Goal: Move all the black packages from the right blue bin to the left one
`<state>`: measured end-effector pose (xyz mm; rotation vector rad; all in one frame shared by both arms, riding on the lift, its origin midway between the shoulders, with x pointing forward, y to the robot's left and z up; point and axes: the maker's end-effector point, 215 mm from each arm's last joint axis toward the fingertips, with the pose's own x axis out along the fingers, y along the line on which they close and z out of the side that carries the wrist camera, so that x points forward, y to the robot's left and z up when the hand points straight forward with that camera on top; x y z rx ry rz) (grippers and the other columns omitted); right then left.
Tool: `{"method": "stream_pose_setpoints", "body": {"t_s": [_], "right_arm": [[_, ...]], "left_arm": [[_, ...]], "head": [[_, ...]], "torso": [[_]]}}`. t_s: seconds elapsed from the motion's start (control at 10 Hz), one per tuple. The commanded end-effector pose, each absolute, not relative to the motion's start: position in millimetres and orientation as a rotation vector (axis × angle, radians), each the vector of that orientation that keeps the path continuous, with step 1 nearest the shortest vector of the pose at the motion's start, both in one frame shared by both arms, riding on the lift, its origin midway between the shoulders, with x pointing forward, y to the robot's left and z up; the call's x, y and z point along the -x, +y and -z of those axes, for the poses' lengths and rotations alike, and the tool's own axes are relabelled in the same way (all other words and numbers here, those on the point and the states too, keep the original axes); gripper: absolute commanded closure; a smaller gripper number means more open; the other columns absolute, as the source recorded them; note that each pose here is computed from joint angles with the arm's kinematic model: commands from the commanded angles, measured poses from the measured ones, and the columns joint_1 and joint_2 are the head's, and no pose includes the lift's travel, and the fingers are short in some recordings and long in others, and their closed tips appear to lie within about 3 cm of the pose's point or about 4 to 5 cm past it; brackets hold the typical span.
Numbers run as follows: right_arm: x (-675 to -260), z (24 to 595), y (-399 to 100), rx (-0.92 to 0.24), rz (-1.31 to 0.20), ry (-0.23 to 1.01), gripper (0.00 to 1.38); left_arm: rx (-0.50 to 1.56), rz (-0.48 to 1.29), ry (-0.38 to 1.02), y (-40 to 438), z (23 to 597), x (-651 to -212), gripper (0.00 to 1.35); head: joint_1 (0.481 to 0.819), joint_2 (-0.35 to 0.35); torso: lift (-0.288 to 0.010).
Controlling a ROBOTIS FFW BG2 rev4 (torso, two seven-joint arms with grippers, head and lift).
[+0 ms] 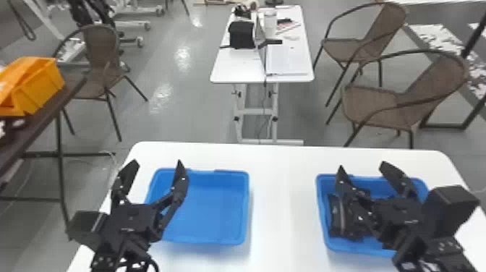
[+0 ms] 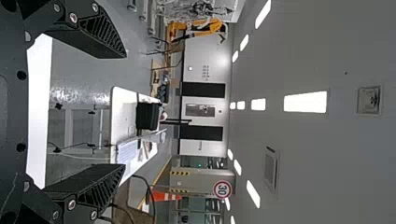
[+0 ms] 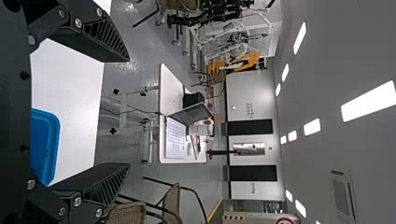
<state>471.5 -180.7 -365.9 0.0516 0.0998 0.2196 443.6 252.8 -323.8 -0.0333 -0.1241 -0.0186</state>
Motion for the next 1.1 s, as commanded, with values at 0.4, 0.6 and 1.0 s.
{"method": "stream_pose_setpoints", "body": {"t_s": [0.4,0.6,1.0], "right_arm": [[-470.9,368.0,-181.4,-0.053,-0.218,0.106,0.24],[-470.8,368.0,-180.5,-0.055,-0.22,0.106,0.24],[-457.2,394.1,-205.6,-0.083,-0.135,0.18,0.24]], "left_arm": [[0.031,0.019,-0.125,252.7,323.6,-443.0,0.2],[0.03,0.018,-0.125,253.5,323.8,-442.4,0.2],[0.03,0.018,-0.124,253.5,324.5,-441.9,0.2]], "head": [[0.695,0.088],[0.695,0.088],[0.695,0.078]], "torso": [[0.0],[0.0],[0.0]]}}
